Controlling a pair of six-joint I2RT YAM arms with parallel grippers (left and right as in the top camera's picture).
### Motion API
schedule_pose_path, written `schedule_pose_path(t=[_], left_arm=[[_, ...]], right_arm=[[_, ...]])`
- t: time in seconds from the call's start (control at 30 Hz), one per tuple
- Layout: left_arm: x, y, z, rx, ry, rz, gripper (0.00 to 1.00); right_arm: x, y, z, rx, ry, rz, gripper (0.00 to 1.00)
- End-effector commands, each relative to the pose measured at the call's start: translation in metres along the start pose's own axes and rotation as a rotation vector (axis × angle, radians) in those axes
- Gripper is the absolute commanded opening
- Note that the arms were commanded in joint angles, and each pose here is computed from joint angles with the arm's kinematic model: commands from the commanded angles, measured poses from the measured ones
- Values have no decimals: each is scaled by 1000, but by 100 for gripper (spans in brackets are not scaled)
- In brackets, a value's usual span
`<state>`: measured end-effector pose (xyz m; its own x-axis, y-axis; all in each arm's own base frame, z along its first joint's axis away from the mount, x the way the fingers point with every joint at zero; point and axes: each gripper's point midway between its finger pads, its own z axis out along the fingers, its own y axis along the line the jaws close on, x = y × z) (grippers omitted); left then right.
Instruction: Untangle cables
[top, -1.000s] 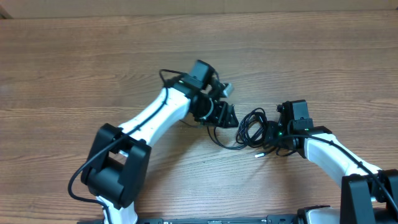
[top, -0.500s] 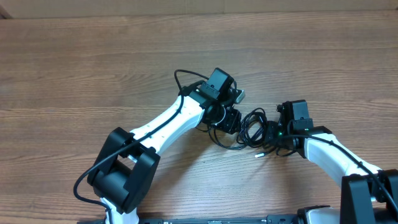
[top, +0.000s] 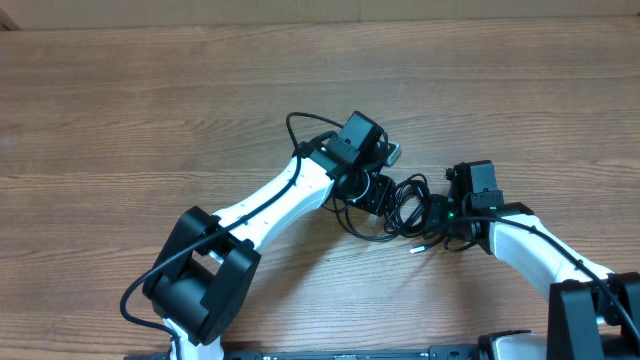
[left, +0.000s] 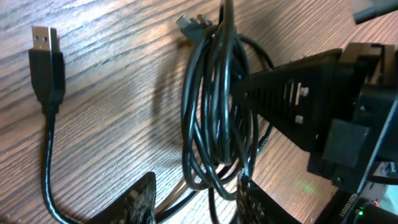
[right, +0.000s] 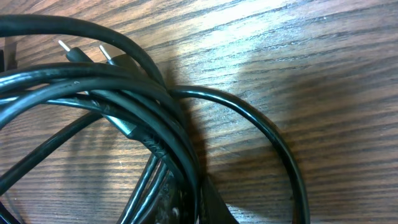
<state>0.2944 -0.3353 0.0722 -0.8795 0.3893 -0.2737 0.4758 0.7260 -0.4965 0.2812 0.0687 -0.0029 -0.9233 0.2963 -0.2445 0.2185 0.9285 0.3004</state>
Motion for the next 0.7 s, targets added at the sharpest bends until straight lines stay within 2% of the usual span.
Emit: schedule_pose_path(t=[0.0, 0.23, 0.67], left_arm=[[-7, -20, -5, 77, -17, 14, 41], [-19, -38, -8, 174, -56, 12, 42], [-9, -26, -1, 90, -29, -5, 38]], right_arm=[[6, -21, 4, 96, 6, 22, 4], [6, -21, 3, 96, 6, 22, 4], [5, -21, 4, 95, 5, 22, 4]])
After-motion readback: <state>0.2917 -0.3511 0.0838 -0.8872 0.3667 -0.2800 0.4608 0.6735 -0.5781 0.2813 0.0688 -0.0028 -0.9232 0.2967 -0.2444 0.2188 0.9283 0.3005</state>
